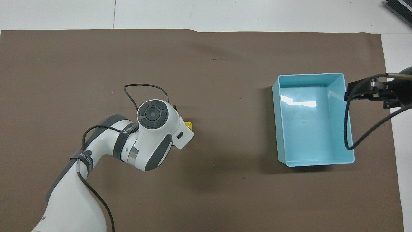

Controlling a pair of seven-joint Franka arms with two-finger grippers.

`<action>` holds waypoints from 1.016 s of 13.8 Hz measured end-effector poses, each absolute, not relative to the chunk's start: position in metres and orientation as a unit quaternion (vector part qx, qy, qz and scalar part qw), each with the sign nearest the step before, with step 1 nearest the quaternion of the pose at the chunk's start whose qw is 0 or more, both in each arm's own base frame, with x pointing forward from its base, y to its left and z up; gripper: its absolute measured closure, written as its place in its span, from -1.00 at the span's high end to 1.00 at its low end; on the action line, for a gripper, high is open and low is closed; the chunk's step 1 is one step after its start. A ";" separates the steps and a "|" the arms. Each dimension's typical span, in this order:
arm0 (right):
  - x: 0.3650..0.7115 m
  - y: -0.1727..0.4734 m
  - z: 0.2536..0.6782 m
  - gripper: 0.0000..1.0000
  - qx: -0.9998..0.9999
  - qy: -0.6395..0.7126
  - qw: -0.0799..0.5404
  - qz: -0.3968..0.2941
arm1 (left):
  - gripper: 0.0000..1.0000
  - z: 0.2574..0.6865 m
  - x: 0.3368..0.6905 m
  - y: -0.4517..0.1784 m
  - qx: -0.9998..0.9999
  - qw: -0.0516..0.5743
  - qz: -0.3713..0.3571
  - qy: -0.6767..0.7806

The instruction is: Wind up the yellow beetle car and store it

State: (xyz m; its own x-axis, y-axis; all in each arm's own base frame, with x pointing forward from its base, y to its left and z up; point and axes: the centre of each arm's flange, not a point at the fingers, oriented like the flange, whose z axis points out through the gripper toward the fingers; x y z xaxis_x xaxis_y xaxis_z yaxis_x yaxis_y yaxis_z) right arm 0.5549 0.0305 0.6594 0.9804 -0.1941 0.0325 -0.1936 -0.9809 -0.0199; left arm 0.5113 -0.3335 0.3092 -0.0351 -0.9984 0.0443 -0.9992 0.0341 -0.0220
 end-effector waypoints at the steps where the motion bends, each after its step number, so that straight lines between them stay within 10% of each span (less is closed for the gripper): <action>1: 0.555 0.030 0.659 1.00 -0.995 0.097 0.008 -0.017 | -0.10 0.309 0.511 -0.334 0.694 0.008 0.023 -0.719; 14: 0.555 0.030 0.659 1.00 -0.995 0.097 0.008 -0.017 | -0.10 0.309 0.527 -0.302 0.696 0.008 0.018 -0.718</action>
